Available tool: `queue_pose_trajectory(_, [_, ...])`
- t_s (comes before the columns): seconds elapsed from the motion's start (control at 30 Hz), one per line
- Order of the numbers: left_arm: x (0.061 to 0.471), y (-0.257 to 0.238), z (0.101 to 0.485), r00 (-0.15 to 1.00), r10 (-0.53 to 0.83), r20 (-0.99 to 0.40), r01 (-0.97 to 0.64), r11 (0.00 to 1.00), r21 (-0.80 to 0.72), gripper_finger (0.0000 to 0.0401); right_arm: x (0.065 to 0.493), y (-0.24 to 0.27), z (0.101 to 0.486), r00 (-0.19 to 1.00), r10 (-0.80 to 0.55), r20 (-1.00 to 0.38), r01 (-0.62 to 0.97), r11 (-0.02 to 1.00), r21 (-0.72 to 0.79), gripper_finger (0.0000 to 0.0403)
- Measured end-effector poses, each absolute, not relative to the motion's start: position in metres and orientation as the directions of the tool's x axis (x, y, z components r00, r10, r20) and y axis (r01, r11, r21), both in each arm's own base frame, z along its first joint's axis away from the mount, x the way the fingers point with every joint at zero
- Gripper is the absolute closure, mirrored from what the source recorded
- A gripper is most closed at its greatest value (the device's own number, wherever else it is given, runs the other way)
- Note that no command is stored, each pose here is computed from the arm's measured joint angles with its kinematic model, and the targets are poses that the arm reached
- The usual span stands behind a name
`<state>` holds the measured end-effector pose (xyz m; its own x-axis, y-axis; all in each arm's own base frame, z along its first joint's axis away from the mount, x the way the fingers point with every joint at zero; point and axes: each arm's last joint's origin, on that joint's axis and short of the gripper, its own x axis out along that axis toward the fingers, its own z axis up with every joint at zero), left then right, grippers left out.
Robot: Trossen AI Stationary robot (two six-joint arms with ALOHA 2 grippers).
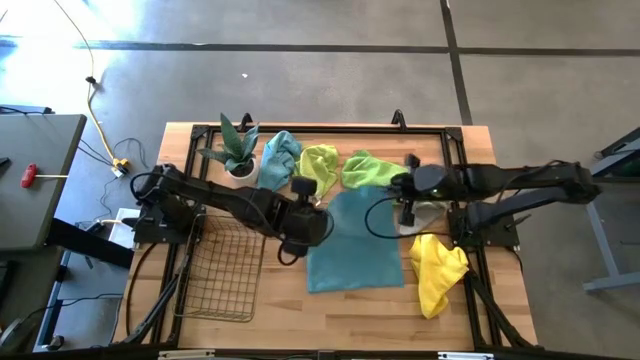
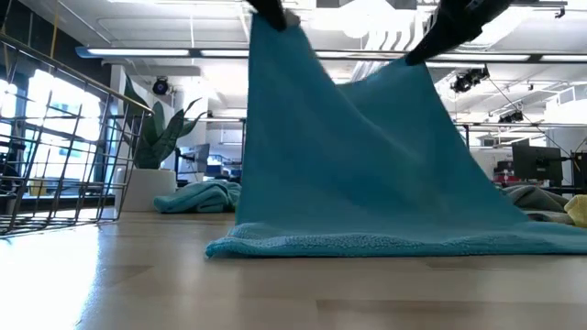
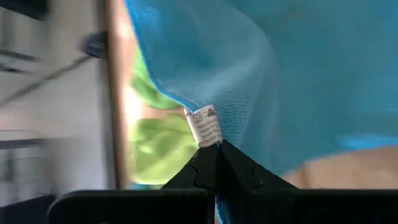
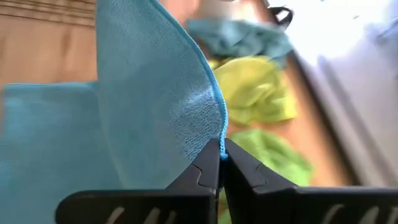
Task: Fold microfiber towels
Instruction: Fold the bottom blue microfiber towel
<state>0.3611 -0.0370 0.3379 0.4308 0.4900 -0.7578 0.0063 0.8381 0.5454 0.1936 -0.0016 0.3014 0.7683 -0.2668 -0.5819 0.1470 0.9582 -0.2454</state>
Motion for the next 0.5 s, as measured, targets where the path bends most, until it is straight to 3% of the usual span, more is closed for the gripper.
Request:
queue_pose_trajectory(0.3, [0.362, 0.001, 0.356, 0.356, 0.719, -0.597, -0.075, 0.658, 0.749, 0.0401, 0.186, -0.01, 0.315, 0.722, -0.535, -0.438, 0.248, 0.792, -0.558, 0.0403])
queue_pose_trajectory(0.5, [0.36, 0.03, 0.363, 0.284, 0.793, -0.539, -0.106, 0.585, 0.804, 0.0401, 0.195, -0.015, 0.327, 0.704, -0.648, -0.292, 0.251, 0.611, -0.751, 0.0403])
